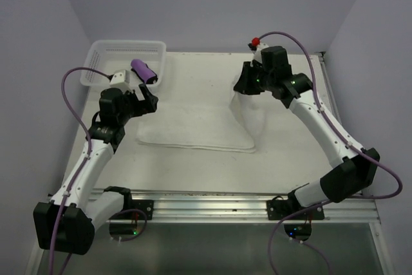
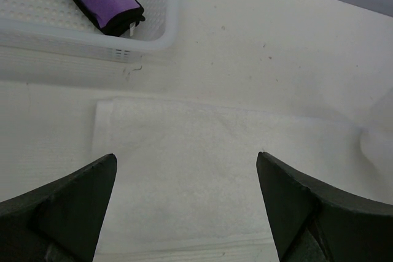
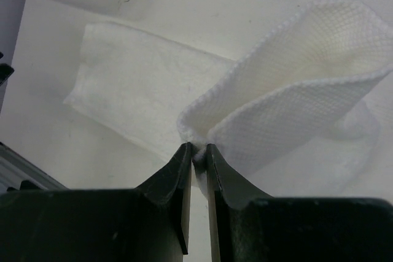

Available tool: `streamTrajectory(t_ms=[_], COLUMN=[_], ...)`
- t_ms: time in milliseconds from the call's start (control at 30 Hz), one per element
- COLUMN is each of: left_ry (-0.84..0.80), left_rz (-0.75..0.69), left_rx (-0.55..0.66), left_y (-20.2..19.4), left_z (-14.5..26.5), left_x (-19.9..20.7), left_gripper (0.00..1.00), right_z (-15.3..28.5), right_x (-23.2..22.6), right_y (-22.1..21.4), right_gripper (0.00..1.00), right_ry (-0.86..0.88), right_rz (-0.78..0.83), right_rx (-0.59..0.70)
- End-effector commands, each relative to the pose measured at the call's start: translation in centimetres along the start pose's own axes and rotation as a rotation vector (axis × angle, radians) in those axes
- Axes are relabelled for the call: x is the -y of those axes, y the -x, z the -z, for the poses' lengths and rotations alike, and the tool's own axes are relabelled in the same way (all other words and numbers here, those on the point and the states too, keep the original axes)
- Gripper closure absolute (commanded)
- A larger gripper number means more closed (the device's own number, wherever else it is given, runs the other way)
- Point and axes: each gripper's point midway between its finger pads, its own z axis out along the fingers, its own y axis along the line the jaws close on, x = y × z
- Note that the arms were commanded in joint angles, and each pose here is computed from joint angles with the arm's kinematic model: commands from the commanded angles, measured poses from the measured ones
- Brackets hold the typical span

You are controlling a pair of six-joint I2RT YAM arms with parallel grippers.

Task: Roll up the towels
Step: Fold the towel

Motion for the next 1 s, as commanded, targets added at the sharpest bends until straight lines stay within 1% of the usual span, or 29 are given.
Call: streamTrajectory(t_ms=[0, 33, 100, 133, 233, 267, 300, 367, 500, 567, 667, 700, 733, 800, 967], left_ry=[0.044, 0.046, 0.052, 0.052, 0.054, 0.05, 0.048, 0.047, 0.053, 0.054, 0.059, 0.057, 0.057, 0.093, 0.169], left_rz=[-0.006, -0.008, -0.006, -0.005, -0.006, -0.006, -0.006, -0.006, -0.008, -0.009, -0.006, -0.005, -0.003, -0.001, 0.017], left_rx=[0.026, 0.03, 0.036, 0.035, 0.034, 0.032, 0.03, 0.031, 0.032, 0.034, 0.034, 0.036, 0.038, 0.044, 0.063], left_y=[0.4, 0.5, 0.7, 0.6, 0.6, 0.6, 0.5, 0.6, 0.5, 0.6, 0.6, 0.6, 0.7, 0.7, 1.2], left_z=[0.5, 0.6, 0.7, 0.7, 0.7, 0.7, 0.7, 0.7, 0.8, 0.8, 0.9, 1.0, 1.0, 1.0, 1.4], left_x=[-0.7, -0.7, -0.8, -0.8, -0.8, -0.8, -0.7, -0.7, -0.8, -0.8, -0.9, -0.8, -0.9, -1.5, -2.7], left_gripper=[0.0, 0.0, 0.0, 0.0, 0.0, 0.0, 0.0, 0.0, 0.0, 0.01, 0.0, 0.01, 0.0, 0.0, 0.0], right_z=[-0.3, -1.3, -1.9, -2.9, -3.9, -5.0, -5.3, -6.8, -8.0, -8.1, -8.0, -7.5, -7.7, -7.3, -8.8], right_x=[-3.6, -4.5, -5.9, -6.8, -8.9, -9.1, -9.8, -11.0, -13.9, -15.2, -16.9, -17.7, -18.3, -19.2, -20.9], right_y=[1.6, 0.9, 1.1, 0.2, -0.2, -0.9, -0.7, -1.8, -2.0, -2.0, -1.2, -0.2, -0.4, 0.2, -1.9], right_gripper=[1.0, 1.0, 1.0, 1.0, 1.0, 1.0, 1.0, 1.0, 1.0, 1.0, 1.0, 1.0, 1.0, 1.0, 1.0], right_ry=[0.063, 0.074, 0.095, 0.108, 0.137, 0.132, 0.144, 0.16, 0.192, 0.206, 0.226, 0.24, 0.248, 0.264, 0.327], right_rz=[0.067, 0.085, 0.105, 0.125, 0.154, 0.16, 0.164, 0.177, 0.208, 0.226, 0.243, 0.245, 0.254, 0.261, 0.265], right_rx=[0.026, 0.001, -0.002, -0.03, -0.039, -0.065, -0.06, -0.089, -0.097, -0.097, -0.072, -0.048, -0.053, -0.04, -0.082])
